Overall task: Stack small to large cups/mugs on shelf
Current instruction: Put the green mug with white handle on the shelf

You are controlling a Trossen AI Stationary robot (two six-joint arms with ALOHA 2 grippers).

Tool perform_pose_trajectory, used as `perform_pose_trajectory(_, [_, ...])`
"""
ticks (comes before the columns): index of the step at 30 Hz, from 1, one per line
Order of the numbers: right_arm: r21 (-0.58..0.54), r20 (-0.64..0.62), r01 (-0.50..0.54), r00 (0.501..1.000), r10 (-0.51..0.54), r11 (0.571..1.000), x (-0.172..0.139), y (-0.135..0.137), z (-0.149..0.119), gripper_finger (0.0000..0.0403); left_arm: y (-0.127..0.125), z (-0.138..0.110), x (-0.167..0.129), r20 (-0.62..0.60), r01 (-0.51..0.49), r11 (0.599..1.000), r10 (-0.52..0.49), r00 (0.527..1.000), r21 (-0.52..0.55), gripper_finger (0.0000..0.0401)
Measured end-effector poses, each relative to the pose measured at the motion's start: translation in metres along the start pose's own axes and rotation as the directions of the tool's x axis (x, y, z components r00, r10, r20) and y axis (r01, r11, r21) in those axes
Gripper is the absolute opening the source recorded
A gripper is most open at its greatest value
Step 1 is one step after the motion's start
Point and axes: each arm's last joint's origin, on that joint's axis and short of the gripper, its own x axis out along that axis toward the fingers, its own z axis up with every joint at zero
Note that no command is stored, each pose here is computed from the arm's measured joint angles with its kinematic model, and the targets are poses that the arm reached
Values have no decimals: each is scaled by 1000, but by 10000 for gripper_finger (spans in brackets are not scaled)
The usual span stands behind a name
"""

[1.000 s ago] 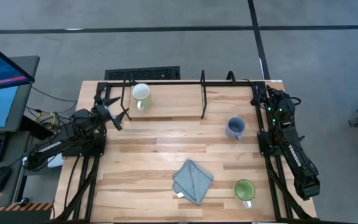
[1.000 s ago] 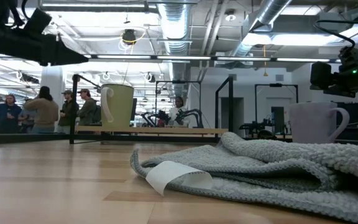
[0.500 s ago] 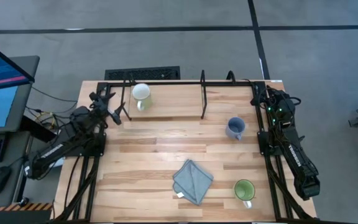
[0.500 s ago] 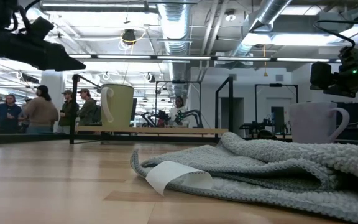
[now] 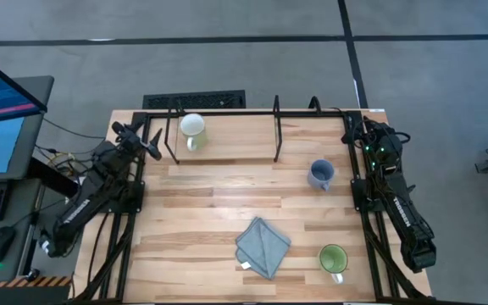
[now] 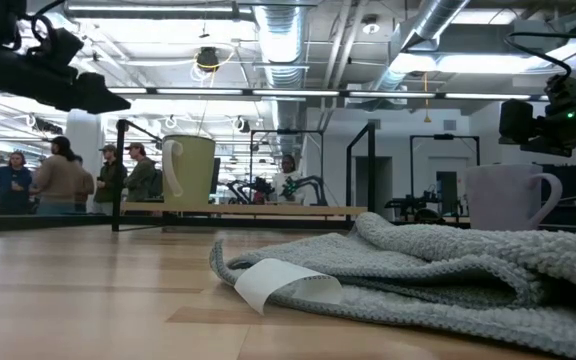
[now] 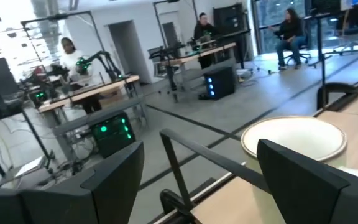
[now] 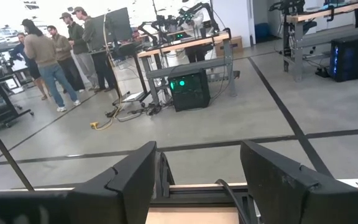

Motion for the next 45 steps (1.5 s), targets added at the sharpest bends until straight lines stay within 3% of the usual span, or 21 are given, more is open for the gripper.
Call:
perform_pose_trajectory(5, [0, 0, 0, 1000, 0, 1000, 0, 0, 0, 256, 7, -5, 2, -15, -103, 994, 103, 995, -28, 304])
perform_pose_trajectory(10, [-1, 0, 0, 1000, 0, 1000, 0, 0, 0, 256, 4, -32, 9, -4, -60, 994, 60, 998, -95, 304])
perform_pose_trajectory(34, [1, 15, -2, 1000, 2, 1000, 0, 0, 1, 256, 8, -36, 9, -39, -92, 986, 87, 995, -137, 304])
perform_pose_trajectory(45, [-168, 138, -203, 964, 227, 965, -12, 24, 44, 256, 8, -36, 9, -42, -92, 985, 86, 995, -146, 304])
